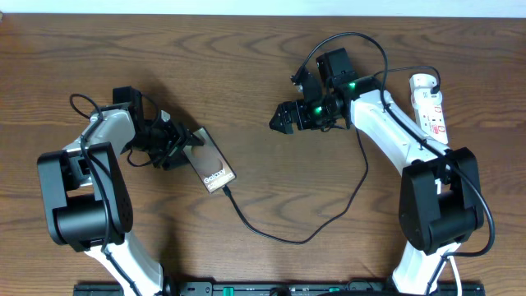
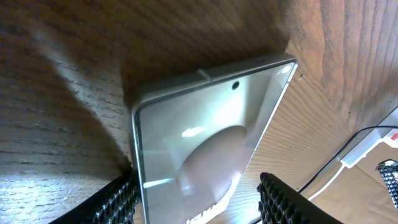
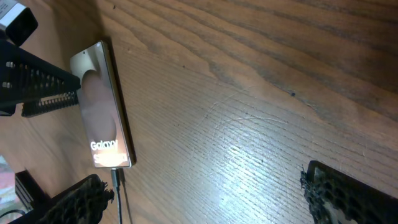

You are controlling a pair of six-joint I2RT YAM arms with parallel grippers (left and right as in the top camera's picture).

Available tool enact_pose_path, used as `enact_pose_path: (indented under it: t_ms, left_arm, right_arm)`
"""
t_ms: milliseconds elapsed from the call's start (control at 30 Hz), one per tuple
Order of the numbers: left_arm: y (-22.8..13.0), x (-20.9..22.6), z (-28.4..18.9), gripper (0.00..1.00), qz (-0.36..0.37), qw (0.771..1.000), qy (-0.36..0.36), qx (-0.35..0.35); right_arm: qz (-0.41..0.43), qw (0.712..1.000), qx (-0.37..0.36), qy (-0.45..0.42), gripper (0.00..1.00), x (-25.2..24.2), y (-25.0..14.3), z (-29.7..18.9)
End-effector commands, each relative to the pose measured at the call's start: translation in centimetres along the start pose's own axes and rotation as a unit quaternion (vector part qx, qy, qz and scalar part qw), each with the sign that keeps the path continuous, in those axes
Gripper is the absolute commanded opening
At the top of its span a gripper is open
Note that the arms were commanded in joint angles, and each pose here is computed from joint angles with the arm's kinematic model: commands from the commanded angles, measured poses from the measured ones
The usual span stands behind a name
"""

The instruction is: Plug charger to phone and switch on socket

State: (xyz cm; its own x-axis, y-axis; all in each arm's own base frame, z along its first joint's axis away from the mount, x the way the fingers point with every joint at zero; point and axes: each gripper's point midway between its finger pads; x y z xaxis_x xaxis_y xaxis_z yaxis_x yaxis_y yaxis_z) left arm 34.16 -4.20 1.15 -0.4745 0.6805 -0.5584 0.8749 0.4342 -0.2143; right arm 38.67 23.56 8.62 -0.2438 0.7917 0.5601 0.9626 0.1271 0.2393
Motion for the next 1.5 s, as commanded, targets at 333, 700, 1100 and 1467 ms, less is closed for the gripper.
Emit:
enact_pose_path:
  t_ms: [333, 700, 1100, 1467]
  left_arm:
    - [-1.0, 7.6, 1.4, 0.64, -0.036, 0.988, 0.152, 0.013]
    - [-0.4, 3.7, -6.8, 0.64, 0.013, 0.988, 0.118, -0.095]
    - [-4.1, -4.9, -19.0, 0.86, 0.159, 0.935, 0.058, -0.310]
    - [-5.1, -5.7, -20.6, 0.89, 0.173, 0.923, 0.053, -0.339]
  right_arm:
    - [-0.006, 1.000, -0.013, 0.002, 0.99, 0.5, 0.7, -1.0]
    - [-0.005, 1.000, -0.012, 0.002, 0.99, 0.5, 0.6, -0.9]
    - [0.069, 0.991, -0.038, -0.108, 0.99, -3.7, 1.2, -4.9]
    - [0.118, 0.930, -0.216, -0.274, 0.99, -8.8, 3.2, -21.6]
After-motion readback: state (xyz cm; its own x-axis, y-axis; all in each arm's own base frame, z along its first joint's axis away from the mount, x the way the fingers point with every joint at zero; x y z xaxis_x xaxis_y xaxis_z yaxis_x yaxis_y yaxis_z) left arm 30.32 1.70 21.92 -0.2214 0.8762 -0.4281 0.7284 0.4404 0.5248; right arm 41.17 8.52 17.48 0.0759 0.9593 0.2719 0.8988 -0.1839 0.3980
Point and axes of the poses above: each gripper's point midway between its finger pads, its own z axis out along the fingers, its own x axis along the line the jaws close on, y = z × x, and after that the axes turned 5 degrees about z, right-handed
